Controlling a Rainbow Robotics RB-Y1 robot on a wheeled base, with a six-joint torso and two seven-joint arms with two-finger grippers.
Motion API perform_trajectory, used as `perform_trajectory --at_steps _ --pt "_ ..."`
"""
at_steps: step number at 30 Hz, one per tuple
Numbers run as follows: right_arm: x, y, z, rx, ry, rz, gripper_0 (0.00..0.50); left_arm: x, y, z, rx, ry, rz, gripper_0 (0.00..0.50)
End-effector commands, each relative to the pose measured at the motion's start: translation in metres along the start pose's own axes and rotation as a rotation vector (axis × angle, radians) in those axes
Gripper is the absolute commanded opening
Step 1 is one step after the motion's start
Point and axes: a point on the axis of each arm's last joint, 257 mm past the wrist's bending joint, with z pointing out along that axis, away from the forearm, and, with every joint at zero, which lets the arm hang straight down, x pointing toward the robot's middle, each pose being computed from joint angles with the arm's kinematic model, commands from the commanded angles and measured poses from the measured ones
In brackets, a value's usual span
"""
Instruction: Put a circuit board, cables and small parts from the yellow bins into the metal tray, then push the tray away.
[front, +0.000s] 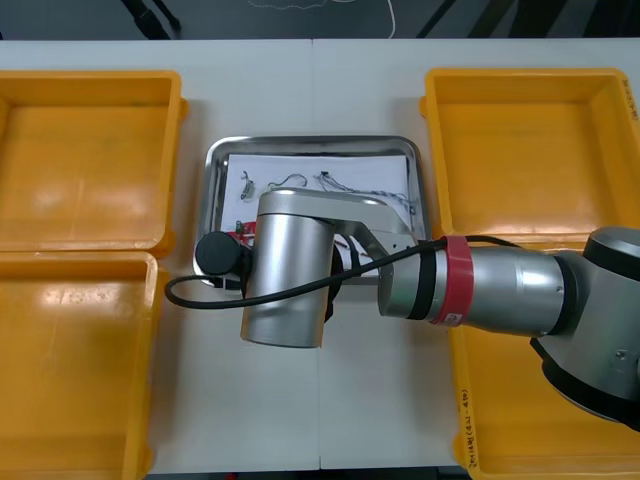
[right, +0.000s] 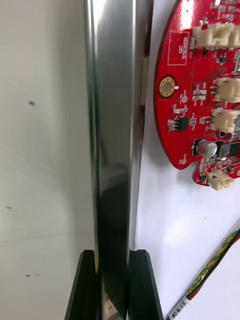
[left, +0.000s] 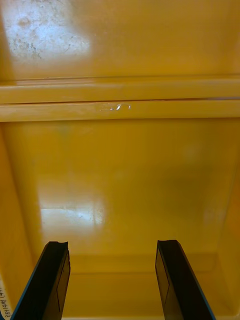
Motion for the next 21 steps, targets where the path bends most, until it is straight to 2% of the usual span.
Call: perform_trajectory --at_steps 1,8,21 --pt "-0.015 -0.039 -0.014 0.043 -0.028 0.001 0.000 0.011 -0.004 0.004 0.000 0.022 0.104 0.500" --pt "-0.022 -0.063 -0.016 0.078 -0.040 -0.003 0.000 0.011 -0.004 0.004 0.000 0.022 0.104 0.500" --pt "-0.040 -0.096 -0.014 0.121 -0.117 -0.012 0.000 0.011 -0.004 0.004 0.000 0.022 0.104 0.500"
